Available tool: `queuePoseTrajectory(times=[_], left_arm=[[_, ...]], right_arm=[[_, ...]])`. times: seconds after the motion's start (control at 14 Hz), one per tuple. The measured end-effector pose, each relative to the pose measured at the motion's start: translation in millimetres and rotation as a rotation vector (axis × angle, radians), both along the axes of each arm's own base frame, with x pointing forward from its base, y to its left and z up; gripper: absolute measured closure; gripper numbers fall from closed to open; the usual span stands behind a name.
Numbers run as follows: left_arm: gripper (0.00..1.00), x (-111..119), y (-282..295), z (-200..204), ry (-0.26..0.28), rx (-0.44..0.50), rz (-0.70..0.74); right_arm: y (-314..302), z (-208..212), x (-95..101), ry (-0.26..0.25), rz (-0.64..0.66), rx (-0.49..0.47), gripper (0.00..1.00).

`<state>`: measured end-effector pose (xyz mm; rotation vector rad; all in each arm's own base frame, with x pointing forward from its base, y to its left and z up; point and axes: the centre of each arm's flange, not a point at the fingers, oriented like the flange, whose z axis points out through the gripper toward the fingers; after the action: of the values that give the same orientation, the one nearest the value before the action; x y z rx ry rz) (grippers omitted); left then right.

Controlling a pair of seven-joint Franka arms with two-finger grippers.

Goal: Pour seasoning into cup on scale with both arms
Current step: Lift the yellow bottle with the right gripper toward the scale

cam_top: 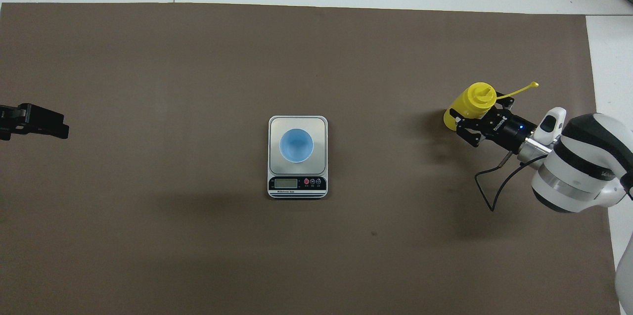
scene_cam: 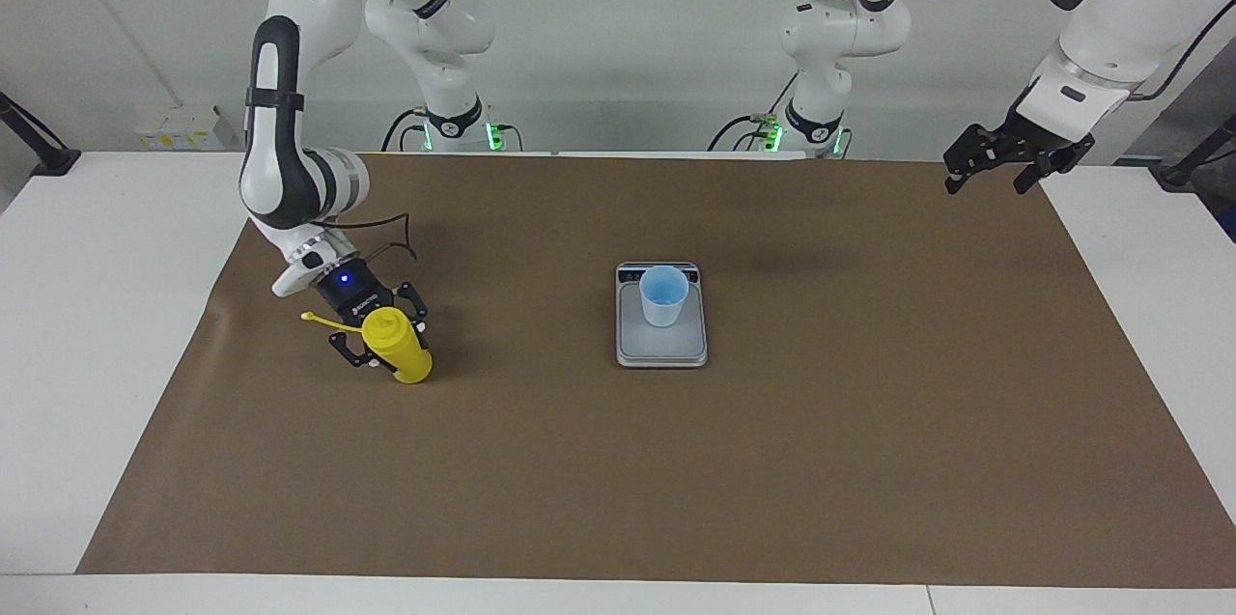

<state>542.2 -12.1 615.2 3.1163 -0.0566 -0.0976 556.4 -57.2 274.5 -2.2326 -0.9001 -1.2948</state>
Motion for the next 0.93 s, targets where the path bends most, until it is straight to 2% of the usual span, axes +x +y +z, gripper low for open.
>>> queuePoseTrajectory(times=[0.14, 0.43, 0.72, 0.93], left_arm=[[0.00, -0.2, -3.9, 3.0, -0.013, 0.000, -0.007], [0.00, 1.8, -8.3, 6.2, -0.040, 0.000, -0.014], [0.00, 6.2, -9.4, 9.2, -0.080, -0.015, -0.009], [0.00, 6.4, -9.0, 9.0, -0.081, -0.016, -0.008]], right_arm=[[5.8, 12.1, 9.9, 0.002, -0.014, 0.018, 0.55], [54.3, 44.0, 27.6, 0.039, -0.049, 0.007, 0.55], [68.3, 84.9, 49.6, 0.095, -0.013, -0.065, 0.55], [82.0, 111.7, 63.9, 0.131, 0.012, -0.112, 0.55]])
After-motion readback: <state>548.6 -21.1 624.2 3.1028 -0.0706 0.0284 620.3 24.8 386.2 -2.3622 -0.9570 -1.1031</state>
